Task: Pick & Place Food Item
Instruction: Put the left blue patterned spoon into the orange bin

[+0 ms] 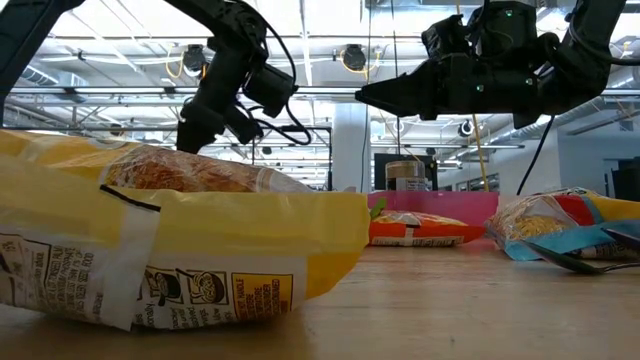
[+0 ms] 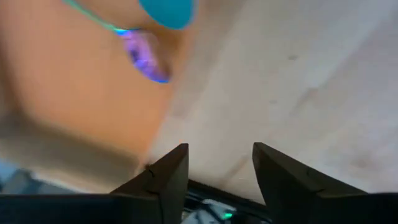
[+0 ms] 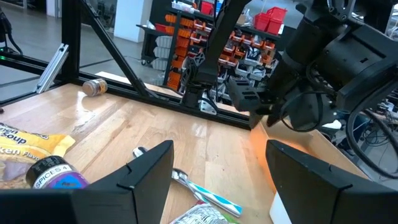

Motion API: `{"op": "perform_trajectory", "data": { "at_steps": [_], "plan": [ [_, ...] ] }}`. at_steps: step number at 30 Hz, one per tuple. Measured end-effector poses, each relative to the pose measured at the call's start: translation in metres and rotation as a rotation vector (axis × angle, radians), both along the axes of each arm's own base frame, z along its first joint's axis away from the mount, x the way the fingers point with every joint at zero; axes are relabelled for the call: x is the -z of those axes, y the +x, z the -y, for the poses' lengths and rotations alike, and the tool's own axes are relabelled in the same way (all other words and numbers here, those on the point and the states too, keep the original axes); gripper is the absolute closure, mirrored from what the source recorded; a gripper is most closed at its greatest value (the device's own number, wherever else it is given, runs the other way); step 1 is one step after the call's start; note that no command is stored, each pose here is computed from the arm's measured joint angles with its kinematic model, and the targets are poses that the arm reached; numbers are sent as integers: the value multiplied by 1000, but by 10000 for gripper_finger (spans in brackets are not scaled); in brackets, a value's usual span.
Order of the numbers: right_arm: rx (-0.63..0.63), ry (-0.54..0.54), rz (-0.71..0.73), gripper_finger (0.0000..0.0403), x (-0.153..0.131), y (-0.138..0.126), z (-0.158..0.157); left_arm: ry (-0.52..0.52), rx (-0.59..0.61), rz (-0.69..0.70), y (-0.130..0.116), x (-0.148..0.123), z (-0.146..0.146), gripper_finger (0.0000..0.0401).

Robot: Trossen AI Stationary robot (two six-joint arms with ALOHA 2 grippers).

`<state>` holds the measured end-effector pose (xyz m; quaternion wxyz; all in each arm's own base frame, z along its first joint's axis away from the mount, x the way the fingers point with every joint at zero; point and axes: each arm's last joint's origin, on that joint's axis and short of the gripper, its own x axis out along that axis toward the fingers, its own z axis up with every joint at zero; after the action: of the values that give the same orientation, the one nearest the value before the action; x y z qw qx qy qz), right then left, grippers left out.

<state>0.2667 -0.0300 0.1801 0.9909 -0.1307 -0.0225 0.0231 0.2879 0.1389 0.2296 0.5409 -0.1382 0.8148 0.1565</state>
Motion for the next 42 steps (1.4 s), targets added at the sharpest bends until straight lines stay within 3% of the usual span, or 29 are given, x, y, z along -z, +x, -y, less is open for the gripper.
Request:
{"op": "perform_trajectory", "data": {
  "at_steps": [3,8,19,24,31,42],
  "plan": [
    [0,2,-12,151,1,0,0,-32,17,19,3,-1,7,204],
    [0,4,-28,151,3,0,0,3,103,121,5,-20,26,203],
    [0,15,-49,151,5,0,0,168,199,640,-17,-103,91,203],
    [-1,15,-49,151,5,0,0,168,266,847,-34,-116,127,203],
    [-1,15,-49,151,5,0,0,159,332,1009,-51,-90,169,203],
    [-1,14,-43,151,4,0,0,115,373,1285,-50,-6,204,203]
  ]
}}
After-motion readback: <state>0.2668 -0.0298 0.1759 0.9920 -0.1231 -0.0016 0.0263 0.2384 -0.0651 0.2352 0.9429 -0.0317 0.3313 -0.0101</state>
